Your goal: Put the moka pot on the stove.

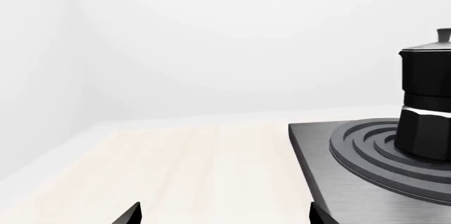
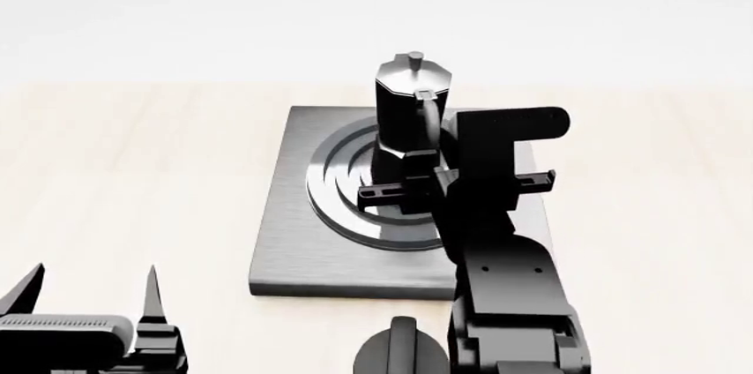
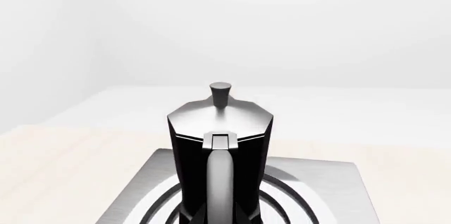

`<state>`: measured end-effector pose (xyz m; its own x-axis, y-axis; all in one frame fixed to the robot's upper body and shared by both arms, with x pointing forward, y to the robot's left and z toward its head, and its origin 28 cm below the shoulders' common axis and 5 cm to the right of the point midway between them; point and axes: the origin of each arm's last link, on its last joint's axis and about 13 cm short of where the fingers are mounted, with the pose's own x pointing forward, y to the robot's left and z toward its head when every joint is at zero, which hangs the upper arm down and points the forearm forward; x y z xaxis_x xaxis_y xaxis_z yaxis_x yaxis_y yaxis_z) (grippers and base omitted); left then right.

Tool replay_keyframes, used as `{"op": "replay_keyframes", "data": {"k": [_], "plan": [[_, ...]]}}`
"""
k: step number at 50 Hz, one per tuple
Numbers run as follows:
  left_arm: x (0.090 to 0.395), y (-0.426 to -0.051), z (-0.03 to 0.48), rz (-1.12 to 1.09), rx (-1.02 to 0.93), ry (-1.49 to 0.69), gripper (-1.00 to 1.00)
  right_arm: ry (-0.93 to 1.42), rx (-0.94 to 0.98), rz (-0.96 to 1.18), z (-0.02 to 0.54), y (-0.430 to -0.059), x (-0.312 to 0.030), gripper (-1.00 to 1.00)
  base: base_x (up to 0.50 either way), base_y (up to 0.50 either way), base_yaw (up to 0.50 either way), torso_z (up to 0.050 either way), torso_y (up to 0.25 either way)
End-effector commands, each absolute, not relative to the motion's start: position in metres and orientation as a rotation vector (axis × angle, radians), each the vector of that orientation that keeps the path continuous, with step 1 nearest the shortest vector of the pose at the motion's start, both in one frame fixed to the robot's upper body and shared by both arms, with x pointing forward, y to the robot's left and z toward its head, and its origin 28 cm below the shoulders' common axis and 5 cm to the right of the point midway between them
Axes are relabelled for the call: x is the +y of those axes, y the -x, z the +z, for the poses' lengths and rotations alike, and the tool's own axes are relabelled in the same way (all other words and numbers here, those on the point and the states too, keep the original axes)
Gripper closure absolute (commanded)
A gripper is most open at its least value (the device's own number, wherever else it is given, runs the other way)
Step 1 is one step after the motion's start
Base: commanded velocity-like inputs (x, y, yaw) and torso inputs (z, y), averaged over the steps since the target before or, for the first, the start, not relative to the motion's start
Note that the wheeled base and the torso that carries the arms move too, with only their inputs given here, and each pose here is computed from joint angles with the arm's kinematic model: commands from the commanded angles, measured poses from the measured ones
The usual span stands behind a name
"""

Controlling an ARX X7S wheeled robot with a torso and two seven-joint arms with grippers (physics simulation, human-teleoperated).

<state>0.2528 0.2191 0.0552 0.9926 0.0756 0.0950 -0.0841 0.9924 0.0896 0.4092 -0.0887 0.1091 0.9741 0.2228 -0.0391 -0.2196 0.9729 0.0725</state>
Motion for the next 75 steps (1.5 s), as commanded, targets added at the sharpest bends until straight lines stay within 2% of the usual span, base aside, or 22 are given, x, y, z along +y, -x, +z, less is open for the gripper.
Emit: {"op": "replay_keyframes", "data": {"k": [1,19,20,39,75], "plan": [[0.221,-0.256,0.053,0.070,-0.095,-0.064,-1.00,-0.096,0.014,0.234,0.114,-0.411,-0.086,1.00,0.00,0.00,0.00,0.000,0.000],[0.221,-0.257,0.052,0.072,-0.092,-0.061,-1.00,-0.096,0.048,0.240,0.108,-0.409,-0.084,1.00,0.00,0.00,0.00,0.000,0.001],[0.221,-0.257,0.052,0.072,-0.091,-0.061,-1.00,-0.094,0.051,0.242,0.107,-0.408,-0.084,-1.00,0.00,0.00,0.00,0.000,0.000],[0.221,-0.256,0.052,0.070,-0.095,-0.060,-1.00,-0.057,0.092,0.277,0.091,-0.401,-0.083,-1.00,0.00,0.00,0.00,0.000,0.000],[0.221,-0.258,0.055,0.068,-0.105,-0.060,-1.00,0.023,-0.077,0.322,0.110,-0.401,-0.084,-1.00,0.00,0.00,0.00,0.000,0.000]]}}
